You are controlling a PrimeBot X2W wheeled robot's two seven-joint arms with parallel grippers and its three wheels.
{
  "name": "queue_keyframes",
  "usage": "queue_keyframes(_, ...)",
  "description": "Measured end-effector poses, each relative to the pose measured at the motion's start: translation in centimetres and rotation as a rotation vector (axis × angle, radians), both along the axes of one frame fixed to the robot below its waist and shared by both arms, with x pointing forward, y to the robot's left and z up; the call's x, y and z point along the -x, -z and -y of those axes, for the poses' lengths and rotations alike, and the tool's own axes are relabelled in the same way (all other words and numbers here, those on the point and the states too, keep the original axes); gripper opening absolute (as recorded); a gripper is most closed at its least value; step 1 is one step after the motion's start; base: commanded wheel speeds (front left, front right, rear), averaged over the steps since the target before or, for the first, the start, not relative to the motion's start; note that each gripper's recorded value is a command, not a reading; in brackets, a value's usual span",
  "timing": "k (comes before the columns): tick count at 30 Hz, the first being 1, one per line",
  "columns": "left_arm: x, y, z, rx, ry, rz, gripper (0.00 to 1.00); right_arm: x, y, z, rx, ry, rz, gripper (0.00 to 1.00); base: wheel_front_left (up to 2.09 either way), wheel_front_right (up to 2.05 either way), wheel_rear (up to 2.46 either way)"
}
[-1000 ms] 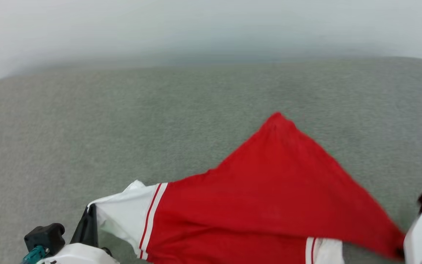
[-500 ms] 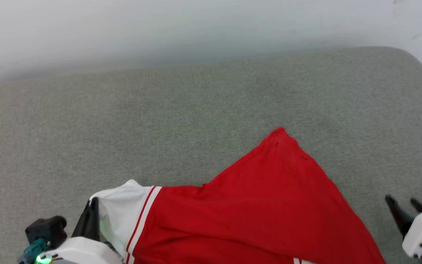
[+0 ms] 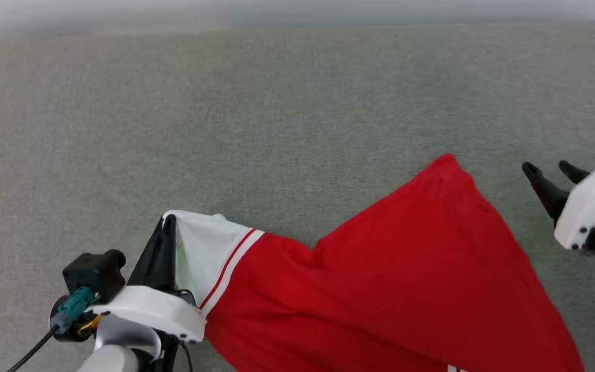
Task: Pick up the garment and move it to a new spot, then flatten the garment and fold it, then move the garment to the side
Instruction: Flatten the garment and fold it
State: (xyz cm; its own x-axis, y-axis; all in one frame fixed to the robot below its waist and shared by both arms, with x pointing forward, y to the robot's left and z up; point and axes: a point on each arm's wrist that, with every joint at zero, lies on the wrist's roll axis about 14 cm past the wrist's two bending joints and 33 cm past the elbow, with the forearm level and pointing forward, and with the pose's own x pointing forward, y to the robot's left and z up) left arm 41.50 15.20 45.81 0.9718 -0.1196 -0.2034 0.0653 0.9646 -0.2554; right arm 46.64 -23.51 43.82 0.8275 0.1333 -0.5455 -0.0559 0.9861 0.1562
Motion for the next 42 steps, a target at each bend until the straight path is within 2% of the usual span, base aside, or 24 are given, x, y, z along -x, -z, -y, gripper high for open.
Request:
queue_keyframes(6,-0.9,0.7,0.2,0.007,0.006,-0.006,0.00,-2.3,2.2,-3.6,0.040,-0.172,-0.260,1.00,0.00,0.00,0.00)
queue_keyframes(13,-1.6,1.6,-0.2,0.007,-0.003,-0.011,0.00,-2.4,6.0,-7.8,0.079,-0.331,-0.458,1.00,0.00,0.00,0.00)
queue_keyframes(18,-1.7,2.3,-0.8,0.006,-0.024,-0.019,0.00,-2.2,7.7,-8.8,0.089,-0.372,-0.541,1.00,0.00,0.00,0.00)
queue_keyframes(19,-1.6,2.4,-0.8,0.007,-0.026,-0.022,0.00,-2.1,7.9,-8.8,0.085,-0.373,-0.554,0.76,0.00,0.00,0.00)
queue_keyframes(20,-1.5,2.6,-0.9,0.006,-0.026,-0.025,0.00,-2.1,8.0,-8.8,0.091,-0.376,-0.564,0.26,0.00,0.00,0.00)
queue_keyframes(21,-1.5,2.6,-1.0,0.006,-0.027,-0.026,0.00,-2.1,8.1,-8.8,0.094,-0.381,-0.569,0.00,0.00,0.00,0.00)
queue_keyframes(26,-1.4,2.6,-1.6,0.004,-0.044,-0.025,0.00,-1.9,7.7,-9.8,0.059,-0.406,-0.551,0.00,0.00,0.00,0.00)
queue_keyframes(31,-2.0,0.8,-2.6,-0.027,-0.044,0.022,0.00,-2.7,5.9,-9.4,0.073,-0.388,-0.449,0.00,0.00,0.00,0.00)
queue_keyframes(42,-5.5,-9.5,-5.0,-0.115,-0.010,0.259,0.00,-5.4,-3.9,-7.2,0.142,-0.281,-0.063,0.00,0.00,0.00,0.00)
